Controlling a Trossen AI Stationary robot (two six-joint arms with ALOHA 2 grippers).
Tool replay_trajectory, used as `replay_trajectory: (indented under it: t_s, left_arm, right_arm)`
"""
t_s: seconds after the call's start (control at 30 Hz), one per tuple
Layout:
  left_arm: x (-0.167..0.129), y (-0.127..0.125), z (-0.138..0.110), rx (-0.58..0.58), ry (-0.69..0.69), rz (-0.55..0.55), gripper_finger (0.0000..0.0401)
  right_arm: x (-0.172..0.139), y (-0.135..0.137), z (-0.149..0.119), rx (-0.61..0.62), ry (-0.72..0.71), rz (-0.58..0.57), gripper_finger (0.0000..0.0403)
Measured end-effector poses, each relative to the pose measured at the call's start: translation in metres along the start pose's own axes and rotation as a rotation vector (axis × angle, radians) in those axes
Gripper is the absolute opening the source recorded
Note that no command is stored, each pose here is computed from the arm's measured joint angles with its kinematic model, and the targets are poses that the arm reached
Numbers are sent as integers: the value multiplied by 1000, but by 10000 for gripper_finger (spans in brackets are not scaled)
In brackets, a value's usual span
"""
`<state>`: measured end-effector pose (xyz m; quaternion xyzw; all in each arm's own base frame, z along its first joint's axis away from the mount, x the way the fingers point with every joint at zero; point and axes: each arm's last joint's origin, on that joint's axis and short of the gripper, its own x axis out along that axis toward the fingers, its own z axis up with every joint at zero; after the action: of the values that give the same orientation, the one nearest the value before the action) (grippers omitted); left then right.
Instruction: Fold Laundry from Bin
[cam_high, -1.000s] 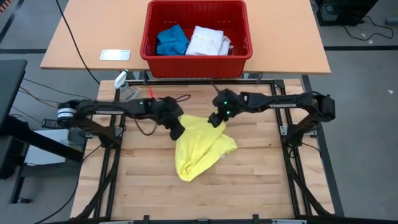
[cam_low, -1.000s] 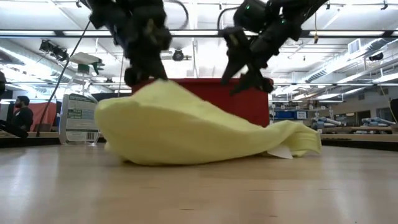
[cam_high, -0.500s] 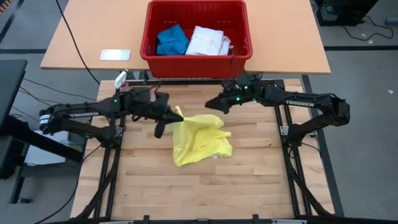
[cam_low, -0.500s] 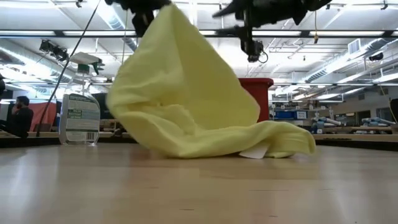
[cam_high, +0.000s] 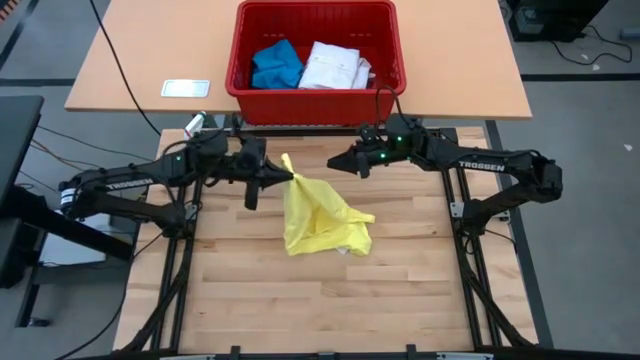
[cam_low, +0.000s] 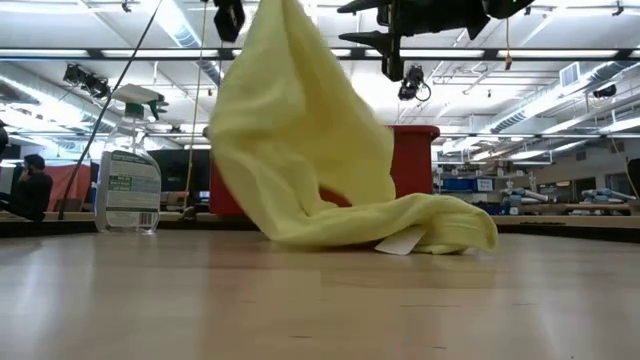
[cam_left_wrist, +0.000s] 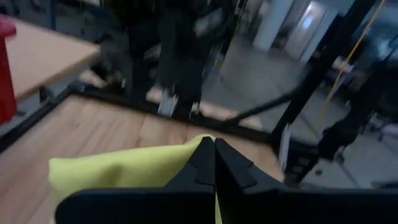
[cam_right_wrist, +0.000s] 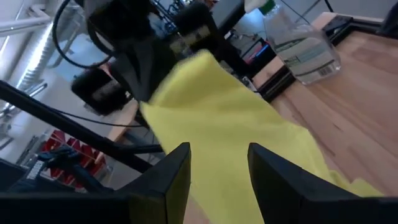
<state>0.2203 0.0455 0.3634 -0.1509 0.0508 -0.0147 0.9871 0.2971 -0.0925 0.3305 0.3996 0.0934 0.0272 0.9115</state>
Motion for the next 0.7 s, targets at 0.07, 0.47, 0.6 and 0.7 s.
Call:
replay_trajectory:
  t_s: [0.07,0.47,0.6,0.7]
  left_arm:
    - [-5,3,3,-32,-25,38,0]
    - [-20,18,13,-113,-117,202,0]
    - [-20,19,11,-117,-98,209,0]
    - [-20,19,11,-108,-98,209,0]
  right_arm:
    - [0,2,1,-3,-6,28,167]
    - [4,-7,-18,-25,77,-176,167]
    - [13,-18,-41,-78,178,-309,167]
    - [25,-31,-54,-51,228,-334,167]
